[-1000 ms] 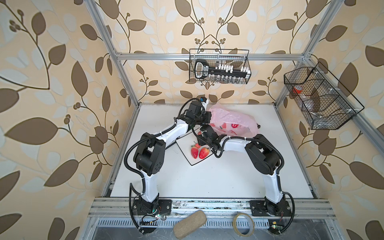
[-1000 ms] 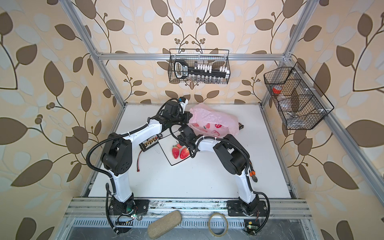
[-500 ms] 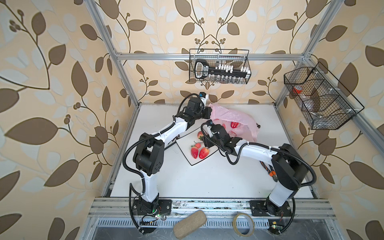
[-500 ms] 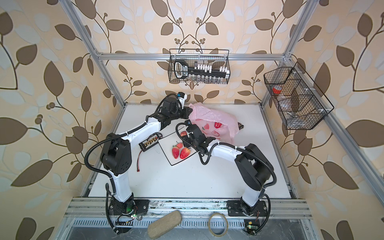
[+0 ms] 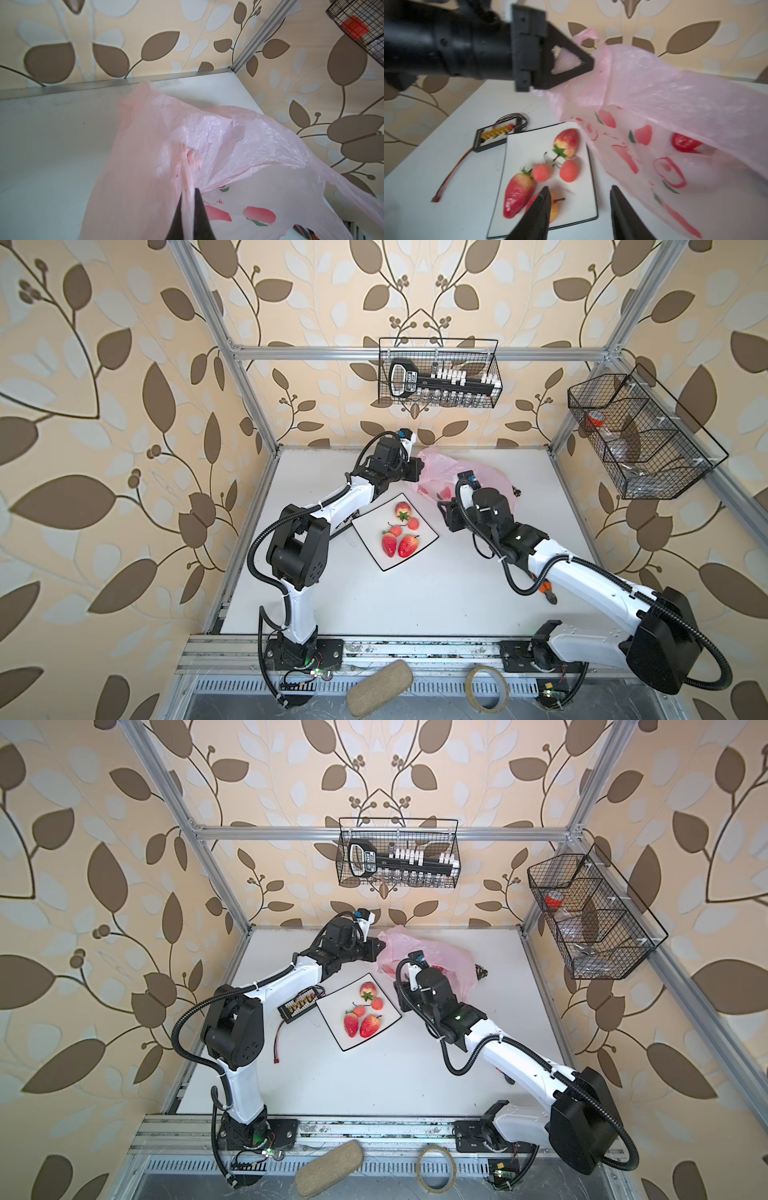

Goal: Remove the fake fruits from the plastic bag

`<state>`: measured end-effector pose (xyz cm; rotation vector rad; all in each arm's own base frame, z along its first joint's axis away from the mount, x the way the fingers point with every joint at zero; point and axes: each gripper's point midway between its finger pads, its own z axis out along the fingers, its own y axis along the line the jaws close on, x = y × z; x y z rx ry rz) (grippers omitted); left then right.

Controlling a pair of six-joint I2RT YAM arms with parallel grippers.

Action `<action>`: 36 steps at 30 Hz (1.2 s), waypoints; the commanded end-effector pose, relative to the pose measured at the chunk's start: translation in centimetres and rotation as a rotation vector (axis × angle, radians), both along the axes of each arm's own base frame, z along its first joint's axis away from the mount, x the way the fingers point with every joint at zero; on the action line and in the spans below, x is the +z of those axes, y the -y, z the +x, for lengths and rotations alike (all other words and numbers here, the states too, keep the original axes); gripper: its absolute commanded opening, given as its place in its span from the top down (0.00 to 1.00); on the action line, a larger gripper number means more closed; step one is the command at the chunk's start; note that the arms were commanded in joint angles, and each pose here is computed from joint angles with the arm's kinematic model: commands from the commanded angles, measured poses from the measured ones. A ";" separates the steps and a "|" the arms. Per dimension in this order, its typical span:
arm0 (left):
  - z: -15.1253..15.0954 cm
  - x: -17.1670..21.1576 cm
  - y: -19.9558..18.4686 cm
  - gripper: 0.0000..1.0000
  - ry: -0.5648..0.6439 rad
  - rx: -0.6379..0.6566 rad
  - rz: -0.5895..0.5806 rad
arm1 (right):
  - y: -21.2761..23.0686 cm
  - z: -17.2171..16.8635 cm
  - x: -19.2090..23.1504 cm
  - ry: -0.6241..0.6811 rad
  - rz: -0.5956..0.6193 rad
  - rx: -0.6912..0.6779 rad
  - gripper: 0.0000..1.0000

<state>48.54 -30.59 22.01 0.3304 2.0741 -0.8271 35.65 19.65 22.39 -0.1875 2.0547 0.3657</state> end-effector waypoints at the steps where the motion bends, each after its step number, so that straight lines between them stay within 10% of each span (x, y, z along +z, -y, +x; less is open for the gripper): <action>1: -0.4 3.0 -0.3 1.00 0.056 -0.002 -0.055 | 3.6 1.9 -0.7 -0.083 0.025 -0.185 0.62; 17: -1.8 5.6 0.6 1.00 0.102 -0.047 -0.090 | 6.3 11.3 -8.6 -0.208 -0.006 -0.462 0.57; 36: -3.5 8.3 3.0 1.00 0.147 -0.147 -0.129 | 12.2 16.9 -14.4 -0.276 -0.121 -0.656 0.18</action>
